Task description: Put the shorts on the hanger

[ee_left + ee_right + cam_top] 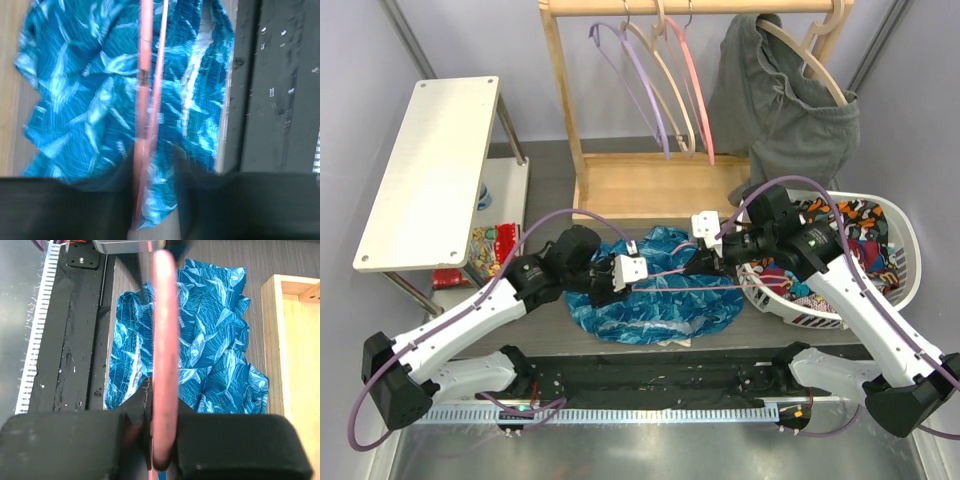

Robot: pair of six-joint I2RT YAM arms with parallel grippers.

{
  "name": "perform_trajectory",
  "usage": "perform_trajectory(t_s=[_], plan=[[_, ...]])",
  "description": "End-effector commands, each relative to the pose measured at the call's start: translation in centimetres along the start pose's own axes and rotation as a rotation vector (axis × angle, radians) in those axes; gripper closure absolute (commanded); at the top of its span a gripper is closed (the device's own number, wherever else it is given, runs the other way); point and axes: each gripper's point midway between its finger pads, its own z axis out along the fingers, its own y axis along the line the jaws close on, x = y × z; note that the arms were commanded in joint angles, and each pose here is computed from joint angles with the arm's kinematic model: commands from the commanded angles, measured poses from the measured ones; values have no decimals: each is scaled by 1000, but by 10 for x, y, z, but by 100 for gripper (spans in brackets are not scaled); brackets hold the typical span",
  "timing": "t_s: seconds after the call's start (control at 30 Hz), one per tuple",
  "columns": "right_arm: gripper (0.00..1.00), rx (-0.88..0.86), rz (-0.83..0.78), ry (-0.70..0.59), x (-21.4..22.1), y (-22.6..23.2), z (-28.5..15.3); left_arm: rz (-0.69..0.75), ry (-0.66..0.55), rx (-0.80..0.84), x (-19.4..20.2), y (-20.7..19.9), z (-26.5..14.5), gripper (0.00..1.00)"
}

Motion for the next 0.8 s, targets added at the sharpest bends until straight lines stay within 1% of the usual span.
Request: perform_trajectory(t_s=[0.0, 0.07, 0.1, 0.13, 0.17, 0.23, 0.27, 0.3, 0.4, 0.47, 0.53, 0.6, 0.67, 0.73, 0.77], plan=[[99, 76, -42, 10, -12, -8, -5, -52, -3, -5, 0, 4, -17, 45], [99, 79, -48, 33, -13, 2, -15, -17, -13, -38, 5, 10, -33, 33], [99, 79, -70, 48, -12, 5, -19, 7, -2, -34, 11, 8, -36, 31], [99, 73, -75, 57, -11, 10, -22, 27, 36, -8, 24, -2, -41, 30], [99, 59, -73, 72, -11, 19, -28, 130, 43, 1, 29, -5, -47, 29], [99, 32, -87, 91, -8, 30, -31, 162, 107, 65, 54, -22, -51, 28], [99, 8, -68, 112, -1, 38, -31, 181, 119, 78, 59, -26, -52, 27], [99, -5, -60, 125, 3, 42, -31, 174, 140, 101, 67, -32, -50, 27], [99, -56, -39, 158, 16, 54, -25, 148, 180, 106, 73, -35, -39, 26], [99, -59, -36, 179, 26, 56, -17, 144, 192, 106, 72, -37, -31, 27], [99, -51, -39, 194, 31, 58, -11, 128, 221, 143, 80, -43, -24, 28], [99, -41, -58, 219, 39, 58, -2, 160, 236, 160, 89, -48, -17, 28], [99, -18, -37, 241, 46, 56, 8, 194, 239, 151, 94, -48, -12, 28], [99, -18, -47, 236, 45, 60, 15, 219, 241, 120, 100, -43, -5, 28], [99, 27, -34, 224, 45, 53, 21, 226, 243, 116, 103, -43, -3, 31]])
